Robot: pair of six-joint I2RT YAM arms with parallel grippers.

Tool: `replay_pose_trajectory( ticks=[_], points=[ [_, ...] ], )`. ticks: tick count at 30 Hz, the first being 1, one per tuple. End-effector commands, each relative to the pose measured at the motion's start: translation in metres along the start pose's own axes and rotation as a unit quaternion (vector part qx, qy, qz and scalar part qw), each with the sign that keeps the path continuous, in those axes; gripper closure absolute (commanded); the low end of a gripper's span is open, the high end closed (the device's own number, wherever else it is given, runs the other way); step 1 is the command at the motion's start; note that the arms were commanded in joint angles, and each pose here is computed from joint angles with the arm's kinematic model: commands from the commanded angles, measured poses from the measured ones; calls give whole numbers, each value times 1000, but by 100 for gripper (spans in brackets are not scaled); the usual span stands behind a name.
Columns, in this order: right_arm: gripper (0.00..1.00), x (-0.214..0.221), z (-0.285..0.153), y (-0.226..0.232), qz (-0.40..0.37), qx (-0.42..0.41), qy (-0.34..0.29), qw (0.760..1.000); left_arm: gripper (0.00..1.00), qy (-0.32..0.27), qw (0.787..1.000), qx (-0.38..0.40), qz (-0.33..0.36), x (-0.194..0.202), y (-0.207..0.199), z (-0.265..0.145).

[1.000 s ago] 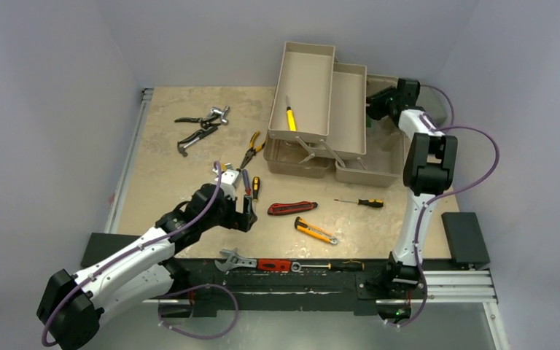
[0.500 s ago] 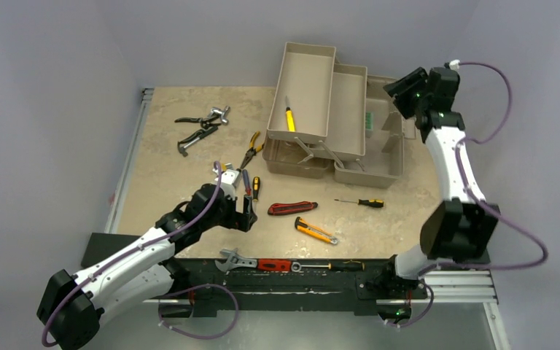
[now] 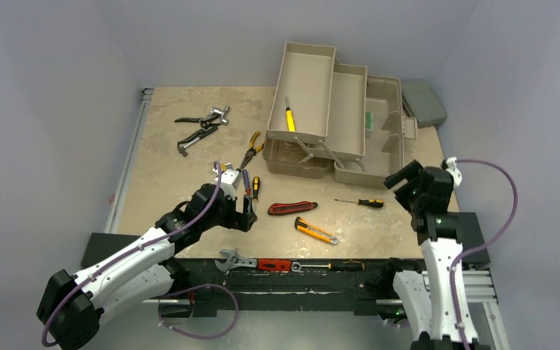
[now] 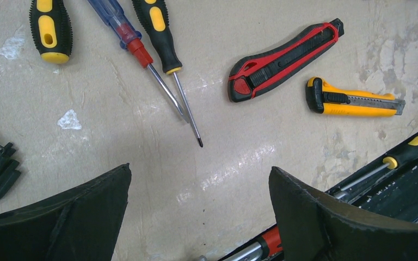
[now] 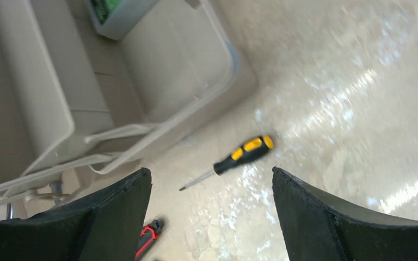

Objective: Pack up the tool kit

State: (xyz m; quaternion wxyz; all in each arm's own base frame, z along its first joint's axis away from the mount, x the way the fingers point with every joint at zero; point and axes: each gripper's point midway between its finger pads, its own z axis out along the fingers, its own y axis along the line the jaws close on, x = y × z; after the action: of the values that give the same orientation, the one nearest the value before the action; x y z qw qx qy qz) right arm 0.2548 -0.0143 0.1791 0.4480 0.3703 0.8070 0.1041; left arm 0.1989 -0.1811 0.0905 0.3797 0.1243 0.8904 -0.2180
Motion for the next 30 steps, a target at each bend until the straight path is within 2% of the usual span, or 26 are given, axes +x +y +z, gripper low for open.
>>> replay_pose_trajectory(
  ticks=[1,5,10,12,18,24,30],
  points=[
    [21,31,-13,-45,105,71,-8,992,7,-25,999,17,11,-14,-9,-2],
    [22,61,-6,-55,157,74,25,984,7,-24,1000,17,10,-14,-9,-1],
    [21,88,7,-77,208,170,81,960,7,-23,1000,19,10,-14,-10,-1],
    [22,94,15,-73,217,167,96,957,7,-22,999,20,10,-14,-10,-1],
    [26,98,41,-61,302,153,94,936,7,-21,999,21,11,-15,-11,-2],
    [31,93,62,-58,313,183,100,926,7,-23,999,25,10,-15,-12,-4],
    [33,89,82,-57,328,208,96,916,7,-24,999,26,10,-16,-12,-6]
  ],
)
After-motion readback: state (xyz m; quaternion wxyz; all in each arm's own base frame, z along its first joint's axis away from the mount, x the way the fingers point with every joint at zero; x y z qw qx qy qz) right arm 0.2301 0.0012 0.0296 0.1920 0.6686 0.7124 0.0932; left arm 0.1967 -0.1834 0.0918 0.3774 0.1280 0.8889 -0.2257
